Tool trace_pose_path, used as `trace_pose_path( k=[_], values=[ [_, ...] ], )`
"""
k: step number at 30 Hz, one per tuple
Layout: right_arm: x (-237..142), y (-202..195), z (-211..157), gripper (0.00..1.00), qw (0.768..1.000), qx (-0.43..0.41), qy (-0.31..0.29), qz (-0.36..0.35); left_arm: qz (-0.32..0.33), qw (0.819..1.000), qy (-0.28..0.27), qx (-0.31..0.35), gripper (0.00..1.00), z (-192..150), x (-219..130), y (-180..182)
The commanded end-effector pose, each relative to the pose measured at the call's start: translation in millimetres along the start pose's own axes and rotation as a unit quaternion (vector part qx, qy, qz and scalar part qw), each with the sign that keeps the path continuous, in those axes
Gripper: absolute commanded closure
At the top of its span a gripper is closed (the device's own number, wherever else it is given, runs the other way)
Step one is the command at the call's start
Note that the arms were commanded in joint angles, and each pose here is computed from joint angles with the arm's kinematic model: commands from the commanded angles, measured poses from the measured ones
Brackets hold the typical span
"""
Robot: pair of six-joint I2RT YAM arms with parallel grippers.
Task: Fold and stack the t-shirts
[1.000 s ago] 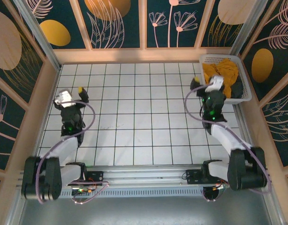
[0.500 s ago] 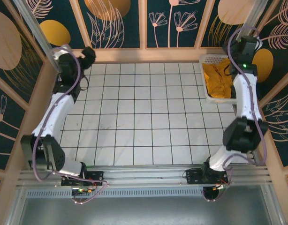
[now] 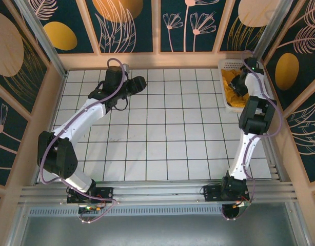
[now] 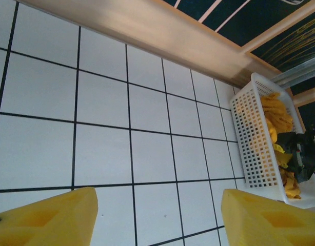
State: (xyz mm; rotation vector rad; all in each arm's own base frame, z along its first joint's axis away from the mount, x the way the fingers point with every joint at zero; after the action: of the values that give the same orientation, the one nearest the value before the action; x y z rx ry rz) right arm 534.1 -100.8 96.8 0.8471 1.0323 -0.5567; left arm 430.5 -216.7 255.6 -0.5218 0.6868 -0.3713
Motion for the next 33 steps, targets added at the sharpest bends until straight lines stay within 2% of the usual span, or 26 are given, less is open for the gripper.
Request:
trace_pose_path(
  k=[1,3,7,11,14,18,21,24,26,28,31,33],
  values=[
    [-32.4,18.1,12.3,0.84,0.999,0.012,-0.025,0.037,-0.001,1.000,-0.007,0.005,0.40,1.3,-16.4,-3.7],
    [-53.9,24.1,22.1,1.00,0.997,0.012,-0.056,0.052,0.003,1.000,-0.012,0.011,0.43,2.7,-21.0,-3.1],
    [-115.4,41.9,40.9,1.00,0.986,0.007,-0.132,0.101,0.004,1.000,-0.016,0.015,0.50,4.2,-26.6,-3.9],
    [-204.5,65.7,57.3,1.00,0.957,0.001,-0.226,0.181,0.010,1.000,-0.025,0.010,0.53,6.3,-29.3,-2.0],
    [-280.6,87.1,61.0,1.00,0.920,-0.010,-0.292,0.261,0.016,0.999,-0.034,0.007,0.54,9.5,-29.7,-0.3],
    [-391.3,114.7,48.7,1.00,0.847,-0.042,-0.382,0.367,0.027,0.999,-0.046,0.006,0.55,14.8,-30.8,2.3],
    [-465.8,134.6,22.1,1.00,0.789,-0.069,-0.428,0.436,0.043,0.997,-0.057,0.003,0.55,17.7,-33.3,7.2],
    [-520.3,155.7,-15.2,1.00,0.740,-0.105,-0.451,0.487,0.064,0.996,-0.067,0.000,0.55,20.4,-37.7,14.0],
    [-538.4,171.3,-42.8,1.00,0.723,-0.125,-0.443,0.516,0.087,0.993,-0.079,-0.001,0.55,24.2,-43.9,20.4],
    [-540.3,189.1,-74.2,1.00,0.720,-0.139,-0.416,0.538,0.112,0.989,-0.096,-0.001,0.55,30.1,-53.4,26.6],
    [-513.9,222.0,-140.7,1.00,0.736,-0.166,-0.348,0.557,0.162,0.978,-0.135,0.000,0.52,44.9,-77.8,37.0],
    [-469.4,245.2,-199.4,1.00,0.761,-0.192,-0.286,0.550,0.196,0.966,-0.169,0.000,0.49,56.4,-100.2,43.0]
  ],
)
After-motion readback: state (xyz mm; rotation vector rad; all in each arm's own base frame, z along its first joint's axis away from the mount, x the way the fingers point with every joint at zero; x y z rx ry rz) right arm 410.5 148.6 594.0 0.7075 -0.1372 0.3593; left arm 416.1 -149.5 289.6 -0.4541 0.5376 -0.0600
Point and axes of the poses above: each hand's point on the last joint's axis, 136 mm out from that joint toward the fingers, its own x axis out along the fingers, its own y axis along the line the jaws close on, z = x × y, the point moved 1 cm from there along -x, back along the fingers, and after that the axes turned 5 degrees about x, right-handed, at the moved point
